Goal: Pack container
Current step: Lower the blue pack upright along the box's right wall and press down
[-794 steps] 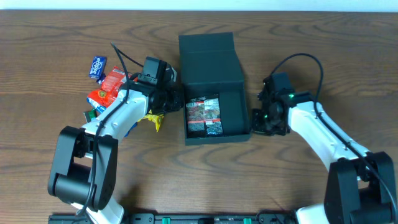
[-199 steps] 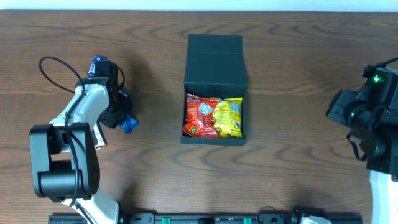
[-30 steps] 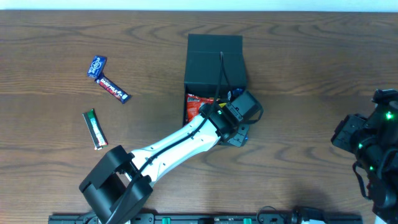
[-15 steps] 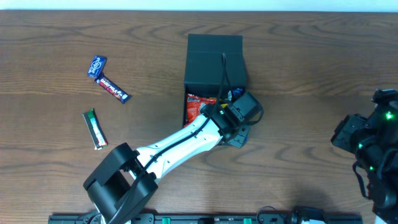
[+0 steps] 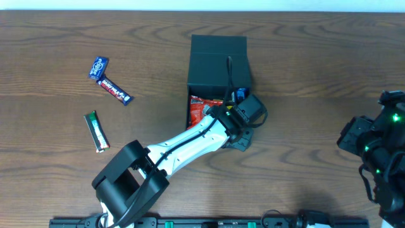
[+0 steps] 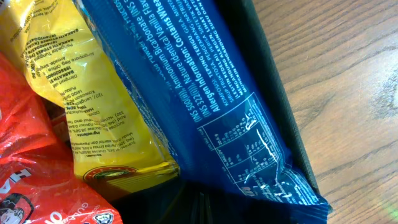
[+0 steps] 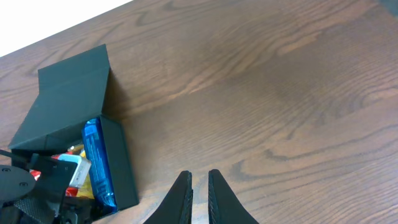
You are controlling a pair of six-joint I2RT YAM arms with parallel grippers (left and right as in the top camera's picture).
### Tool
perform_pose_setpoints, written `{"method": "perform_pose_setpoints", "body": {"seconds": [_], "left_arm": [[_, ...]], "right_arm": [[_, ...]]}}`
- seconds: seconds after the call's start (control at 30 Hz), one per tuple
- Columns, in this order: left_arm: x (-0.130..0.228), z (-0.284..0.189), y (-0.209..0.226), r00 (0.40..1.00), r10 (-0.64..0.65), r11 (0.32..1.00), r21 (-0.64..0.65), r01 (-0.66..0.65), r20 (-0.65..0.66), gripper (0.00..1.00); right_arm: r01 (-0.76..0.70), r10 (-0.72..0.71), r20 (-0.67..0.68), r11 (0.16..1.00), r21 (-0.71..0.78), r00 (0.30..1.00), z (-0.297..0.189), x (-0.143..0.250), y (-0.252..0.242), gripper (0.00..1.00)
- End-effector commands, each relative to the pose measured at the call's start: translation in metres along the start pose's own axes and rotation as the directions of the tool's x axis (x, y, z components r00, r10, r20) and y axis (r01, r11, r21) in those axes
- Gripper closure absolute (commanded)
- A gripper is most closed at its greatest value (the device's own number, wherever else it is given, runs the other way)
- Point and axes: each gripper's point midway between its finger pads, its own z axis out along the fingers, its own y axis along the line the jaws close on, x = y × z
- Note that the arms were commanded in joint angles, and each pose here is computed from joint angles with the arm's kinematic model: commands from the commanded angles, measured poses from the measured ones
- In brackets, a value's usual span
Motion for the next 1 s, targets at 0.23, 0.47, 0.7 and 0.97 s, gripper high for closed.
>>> {"method": "perform_pose_setpoints", "body": {"seconds": [0.23,0.47,0.7,0.97], "left_arm": [[-0.028,-0.05,-0.01,0.995,0.04,0.999,0.032,-0.043,0.091,0.94],[-0.053,-0.095,-0.021,0.971,0.066,0.994,0.069,-0.084,0.231,0.94],[-0.037,-0.061,-0.029,0.99,0.071,0.989,0.12,-0.086,0.118,0.94],[-0.026,-0.039,-0.026,0.997,0.068,0.991,0.11,-0.073,0.045,0.94]], "right_arm": [[0.006,-0.007,0.026,1.0,0.011,1.0,-0.006,-0.005,-0.003,0.9],[0.006,-0.007,0.026,1.0,0.011,1.0,-0.006,-0.005,-0.003,0.91],[0.007,-0.007,0.026,1.0,0.011,1.0,-0.006,-0.005,-0.003,0.91],[0.007,-0.007,0.025,1.0,0.012,1.0,-0.006,-0.005,-0.003,0.9]]}}
